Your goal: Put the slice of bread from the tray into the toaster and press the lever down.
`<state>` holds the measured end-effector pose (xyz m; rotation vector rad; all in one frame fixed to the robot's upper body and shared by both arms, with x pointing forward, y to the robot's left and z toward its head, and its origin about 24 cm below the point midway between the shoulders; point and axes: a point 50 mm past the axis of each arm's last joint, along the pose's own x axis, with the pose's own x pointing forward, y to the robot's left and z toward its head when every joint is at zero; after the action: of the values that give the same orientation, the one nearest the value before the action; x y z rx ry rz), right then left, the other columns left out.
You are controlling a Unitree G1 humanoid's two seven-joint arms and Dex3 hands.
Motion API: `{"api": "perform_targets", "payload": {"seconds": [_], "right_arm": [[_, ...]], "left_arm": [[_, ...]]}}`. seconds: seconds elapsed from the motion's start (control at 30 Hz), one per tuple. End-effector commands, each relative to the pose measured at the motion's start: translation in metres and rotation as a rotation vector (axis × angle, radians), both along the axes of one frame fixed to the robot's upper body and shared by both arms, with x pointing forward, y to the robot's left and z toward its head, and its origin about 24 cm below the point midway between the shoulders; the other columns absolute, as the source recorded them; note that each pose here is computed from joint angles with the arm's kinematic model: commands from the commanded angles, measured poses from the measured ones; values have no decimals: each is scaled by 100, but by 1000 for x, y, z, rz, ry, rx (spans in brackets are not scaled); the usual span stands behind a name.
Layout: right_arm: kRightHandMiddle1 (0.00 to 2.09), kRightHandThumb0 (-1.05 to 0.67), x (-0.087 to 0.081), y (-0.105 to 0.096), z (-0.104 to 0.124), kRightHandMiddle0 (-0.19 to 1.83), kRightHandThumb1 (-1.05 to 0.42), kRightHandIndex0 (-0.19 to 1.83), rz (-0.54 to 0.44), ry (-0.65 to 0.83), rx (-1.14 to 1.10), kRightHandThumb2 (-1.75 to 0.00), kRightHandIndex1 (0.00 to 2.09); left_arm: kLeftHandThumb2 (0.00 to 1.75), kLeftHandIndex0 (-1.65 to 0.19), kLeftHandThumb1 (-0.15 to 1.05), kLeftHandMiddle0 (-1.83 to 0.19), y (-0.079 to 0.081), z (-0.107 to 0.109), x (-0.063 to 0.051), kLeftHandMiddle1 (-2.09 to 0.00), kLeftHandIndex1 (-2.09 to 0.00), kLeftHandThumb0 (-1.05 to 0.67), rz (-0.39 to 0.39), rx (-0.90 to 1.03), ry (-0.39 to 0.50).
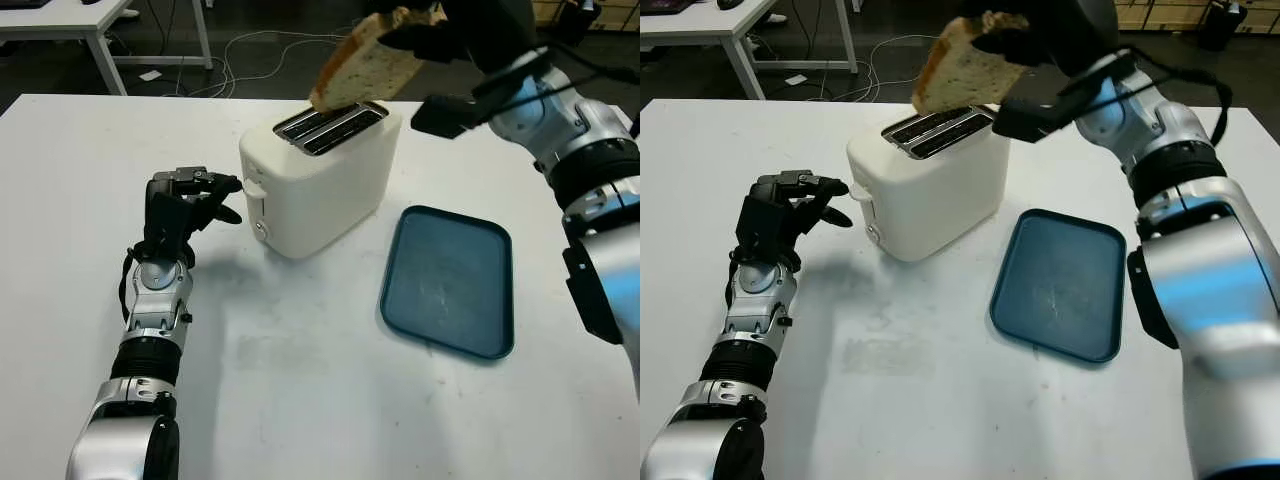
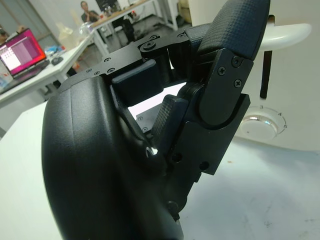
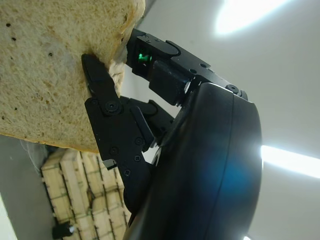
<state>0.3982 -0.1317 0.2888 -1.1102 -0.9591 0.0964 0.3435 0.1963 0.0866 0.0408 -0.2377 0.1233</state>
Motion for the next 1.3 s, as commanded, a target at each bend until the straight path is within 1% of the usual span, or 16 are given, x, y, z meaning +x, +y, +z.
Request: {"api": "perform_targets", "payload": {"seconds": [0.0, 0.17, 0.37, 0.47, 0.57, 0.67, 0.9, 1.0, 1.27], "right_arm": [[18, -23, 0, 8, 14, 120, -80, 112, 6, -10, 10, -1, 73], [19, -20, 3, 21, 11, 120, -83, 111, 8, 25, -21, -1, 82], [19, -17, 6, 28, 3, 120, -81, 108, 9, 75, -38, 0, 83], [20, -16, 8, 27, -2, 120, -80, 108, 7, 126, -32, 0, 83], [20, -19, 10, 25, -7, 119, -81, 109, 4, 174, -25, 0, 84], [20, -19, 11, 22, -11, 119, -80, 110, 5, 218, -9, 0, 85], [20, -18, 16, 17, -12, 118, -84, 106, 49, 379, 138, -2, 87], [21, -18, 15, 14, -10, 117, -84, 106, 56, 385, 149, -1, 87], [21, -20, 16, 10, -10, 115, -85, 105, 38, 392, 145, -1, 86]], "left_arm": [[1, -156, 83, -157, 1, -5, -2, -66, -33, -105, 5, 5, 12], [0, -156, 83, -157, 0, -5, -2, -66, -33, -105, 8, 10, 17], [0, -156, 83, -157, 1, -5, -3, -67, -34, -105, 9, 21, 15], [0, -156, 83, -157, 1, -5, -3, -67, -34, -105, 12, 17, 16], [0, -156, 83, -157, 0, -6, -3, -65, -34, -105, 4, 7, 14], [0, -157, 81, -157, -1, -6, -3, -64, -33, -105, -2, -11, 13], [0, -157, 81, -157, -2, -6, -3, -65, -31, -105, -8, 2, 14], [0, -157, 82, -157, -2, -6, -2, -65, -32, -105, -10, 0, 12], [0, -157, 81, -157, -4, -4, -1, -63, -31, -105, -15, 1, 15]]}}
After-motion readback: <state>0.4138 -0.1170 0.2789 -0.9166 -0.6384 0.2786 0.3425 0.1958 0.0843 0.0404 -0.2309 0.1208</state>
